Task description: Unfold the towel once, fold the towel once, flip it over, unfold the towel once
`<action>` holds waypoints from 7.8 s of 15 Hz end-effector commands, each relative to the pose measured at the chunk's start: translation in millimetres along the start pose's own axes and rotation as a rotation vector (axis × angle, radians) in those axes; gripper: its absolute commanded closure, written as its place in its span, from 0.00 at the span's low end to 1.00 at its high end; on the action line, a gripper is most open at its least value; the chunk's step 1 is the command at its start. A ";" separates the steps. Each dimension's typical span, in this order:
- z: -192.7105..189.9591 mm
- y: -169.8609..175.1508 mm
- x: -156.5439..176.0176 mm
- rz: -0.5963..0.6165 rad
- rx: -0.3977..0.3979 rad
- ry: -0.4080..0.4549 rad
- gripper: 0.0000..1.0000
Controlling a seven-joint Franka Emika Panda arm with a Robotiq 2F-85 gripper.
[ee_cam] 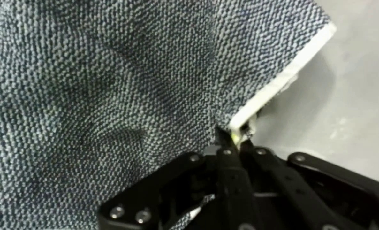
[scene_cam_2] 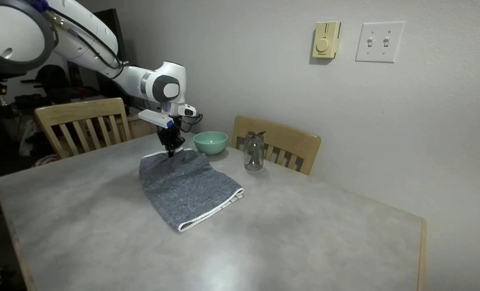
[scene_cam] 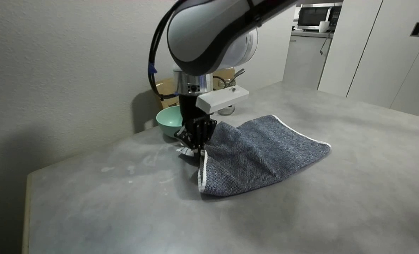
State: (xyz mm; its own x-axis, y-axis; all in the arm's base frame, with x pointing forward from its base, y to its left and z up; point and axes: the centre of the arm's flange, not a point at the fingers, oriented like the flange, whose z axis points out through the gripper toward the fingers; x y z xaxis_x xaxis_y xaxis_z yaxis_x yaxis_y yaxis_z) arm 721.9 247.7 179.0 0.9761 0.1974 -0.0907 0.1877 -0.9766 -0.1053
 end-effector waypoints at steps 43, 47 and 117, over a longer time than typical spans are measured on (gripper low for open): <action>-30.5 214.9 -106.6 -0.550 -0.050 -0.209 0.98; -22.5 229.7 -118.0 -0.508 -0.044 -0.201 0.75; -44.7 115.6 -55.3 0.629 -0.510 0.099 0.52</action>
State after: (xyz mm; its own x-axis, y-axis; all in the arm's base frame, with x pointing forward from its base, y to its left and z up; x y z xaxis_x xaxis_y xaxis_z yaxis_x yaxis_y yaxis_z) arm 705.8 115.8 203.2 0.9025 -0.4042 0.1485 -0.4258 -0.7864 0.4475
